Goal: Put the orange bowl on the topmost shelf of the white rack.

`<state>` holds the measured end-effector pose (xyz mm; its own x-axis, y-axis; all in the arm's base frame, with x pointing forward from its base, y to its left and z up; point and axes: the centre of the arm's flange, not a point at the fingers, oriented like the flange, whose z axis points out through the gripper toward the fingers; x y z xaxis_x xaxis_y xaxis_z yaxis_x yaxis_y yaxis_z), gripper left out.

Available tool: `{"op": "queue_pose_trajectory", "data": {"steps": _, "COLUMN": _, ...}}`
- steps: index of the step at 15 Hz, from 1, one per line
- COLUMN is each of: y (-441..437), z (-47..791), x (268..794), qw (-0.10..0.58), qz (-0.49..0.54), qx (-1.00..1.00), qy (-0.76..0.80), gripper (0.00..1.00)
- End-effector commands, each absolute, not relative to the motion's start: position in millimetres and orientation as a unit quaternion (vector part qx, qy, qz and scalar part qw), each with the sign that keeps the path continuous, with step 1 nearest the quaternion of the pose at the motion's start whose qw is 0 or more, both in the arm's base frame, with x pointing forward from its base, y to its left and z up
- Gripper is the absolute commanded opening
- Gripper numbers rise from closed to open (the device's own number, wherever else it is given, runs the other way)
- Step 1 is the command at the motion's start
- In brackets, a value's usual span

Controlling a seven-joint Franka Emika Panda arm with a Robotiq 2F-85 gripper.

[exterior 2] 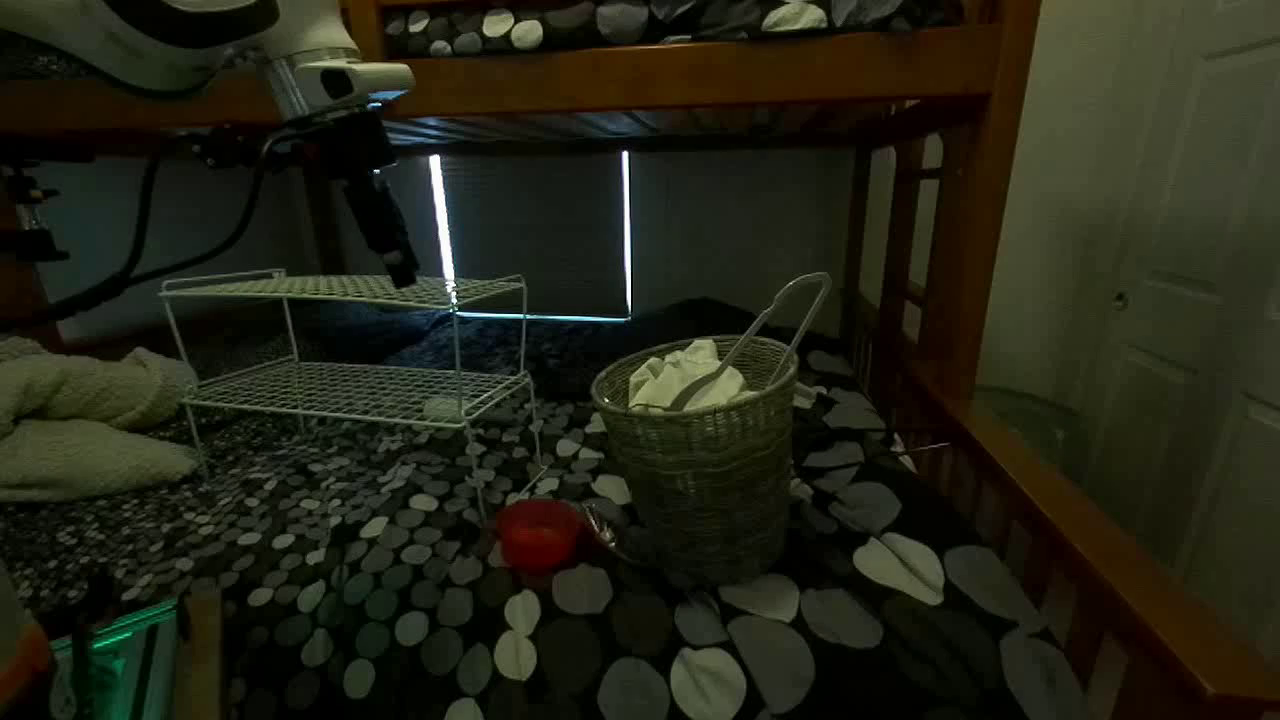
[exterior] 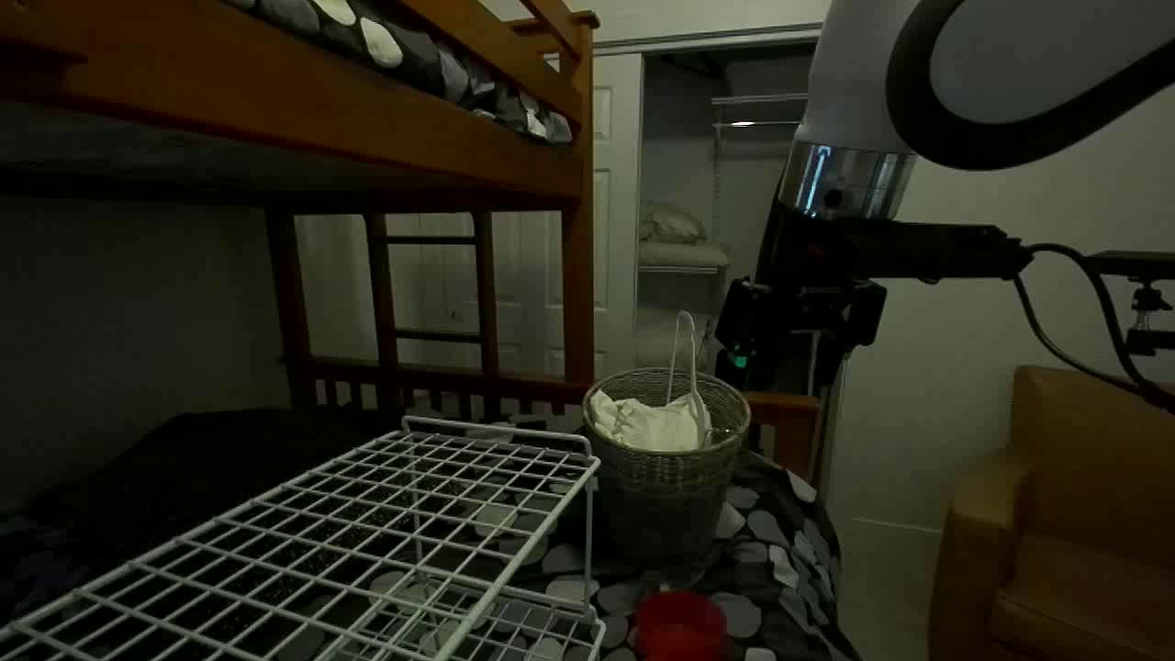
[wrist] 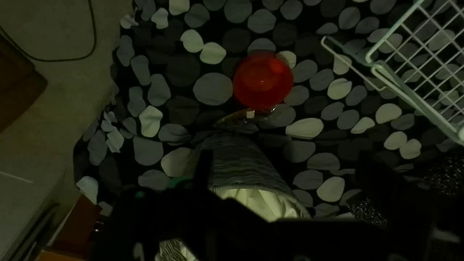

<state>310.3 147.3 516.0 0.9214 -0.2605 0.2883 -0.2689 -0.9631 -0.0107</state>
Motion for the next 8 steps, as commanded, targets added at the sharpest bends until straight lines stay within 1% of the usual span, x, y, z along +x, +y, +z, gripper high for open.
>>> {"op": "queue_pose_trajectory", "data": {"steps": 1, "y": 147.3, "z": 515.8, "x": 310.4, "qw": 0.015, "qz": 0.145, "qx": 0.98, "qy": -0.135, "gripper": 1.0}}
{"op": "queue_pose_trajectory", "data": {"steps": 4, "y": 147.3, "z": 515.4, "x": 310.7, "qw": 0.015, "qz": 0.144, "qx": 0.98, "qy": -0.135, "gripper": 1.0}}
{"op": "queue_pose_trajectory", "data": {"steps": 8, "y": 129.8, "z": 480.0, "x": 302.2, "qw": -0.023, "qz": 0.116, "qx": 0.979, "qy": -0.167, "gripper": 1.0}}
